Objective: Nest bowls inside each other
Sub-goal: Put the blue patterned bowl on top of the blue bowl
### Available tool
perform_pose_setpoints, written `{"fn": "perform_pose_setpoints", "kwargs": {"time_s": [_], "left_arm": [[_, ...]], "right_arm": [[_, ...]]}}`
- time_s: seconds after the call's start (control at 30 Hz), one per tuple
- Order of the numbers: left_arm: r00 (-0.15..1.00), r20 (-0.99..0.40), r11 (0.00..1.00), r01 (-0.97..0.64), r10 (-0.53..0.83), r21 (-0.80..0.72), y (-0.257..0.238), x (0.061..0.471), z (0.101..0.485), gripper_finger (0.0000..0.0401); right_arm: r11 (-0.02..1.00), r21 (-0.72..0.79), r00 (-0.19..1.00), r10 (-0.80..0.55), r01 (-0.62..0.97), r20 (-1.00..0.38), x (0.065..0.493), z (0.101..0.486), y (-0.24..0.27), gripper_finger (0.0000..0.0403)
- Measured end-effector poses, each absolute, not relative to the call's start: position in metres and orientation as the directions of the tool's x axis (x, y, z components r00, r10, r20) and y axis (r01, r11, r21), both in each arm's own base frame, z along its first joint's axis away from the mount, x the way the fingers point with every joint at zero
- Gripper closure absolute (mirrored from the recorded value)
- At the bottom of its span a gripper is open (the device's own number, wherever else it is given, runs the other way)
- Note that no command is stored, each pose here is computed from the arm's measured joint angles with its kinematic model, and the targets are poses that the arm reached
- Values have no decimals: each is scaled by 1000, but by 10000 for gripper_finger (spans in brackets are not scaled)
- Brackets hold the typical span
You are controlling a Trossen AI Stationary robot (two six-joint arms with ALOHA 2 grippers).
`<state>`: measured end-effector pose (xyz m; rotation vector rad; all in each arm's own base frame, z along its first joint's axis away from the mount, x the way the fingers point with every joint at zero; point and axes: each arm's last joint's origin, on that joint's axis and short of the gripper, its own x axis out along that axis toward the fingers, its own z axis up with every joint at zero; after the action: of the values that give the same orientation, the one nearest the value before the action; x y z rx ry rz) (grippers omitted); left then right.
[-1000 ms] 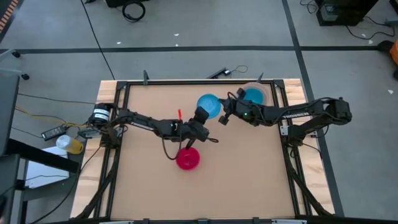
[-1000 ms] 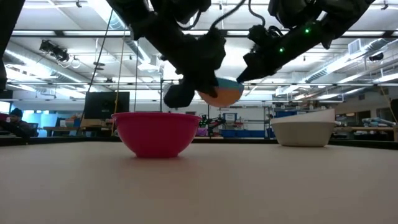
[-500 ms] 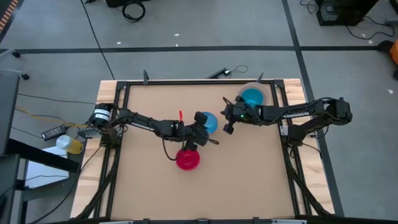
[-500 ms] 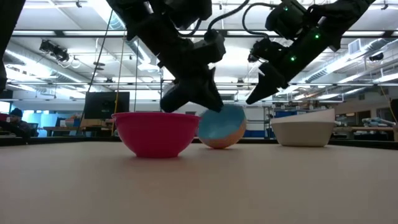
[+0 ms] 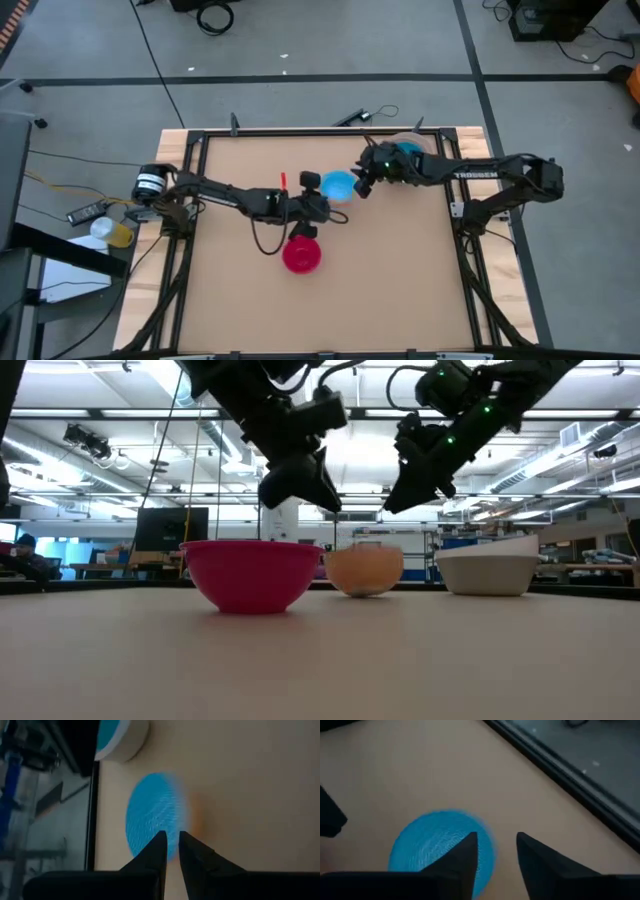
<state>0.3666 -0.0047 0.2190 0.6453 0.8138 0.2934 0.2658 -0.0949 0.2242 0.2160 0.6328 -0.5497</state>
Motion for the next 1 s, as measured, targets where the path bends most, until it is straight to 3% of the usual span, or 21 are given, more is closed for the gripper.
{"fn": "perform_pose_setpoints", "kwargs": {"time_s": [0.23,0.53,0.77,1.0], "left_arm": [[627,-600,824,-124,497,553,6,354,232,351],[592,-675,873,-108,441,475,0,343,220,351],[520,-721,880,-153,458,450,11,328,192,351],[549,-706,893,-241,448,379,19,320,175,351]], "right_arm": [[826,141,599,-267,546,-755,283,215,-119,226],[834,126,480,-178,536,-859,306,164,-130,228],[849,156,466,-116,505,-877,317,148,-133,228],[859,141,457,-117,492,-882,316,147,-135,257]]}}
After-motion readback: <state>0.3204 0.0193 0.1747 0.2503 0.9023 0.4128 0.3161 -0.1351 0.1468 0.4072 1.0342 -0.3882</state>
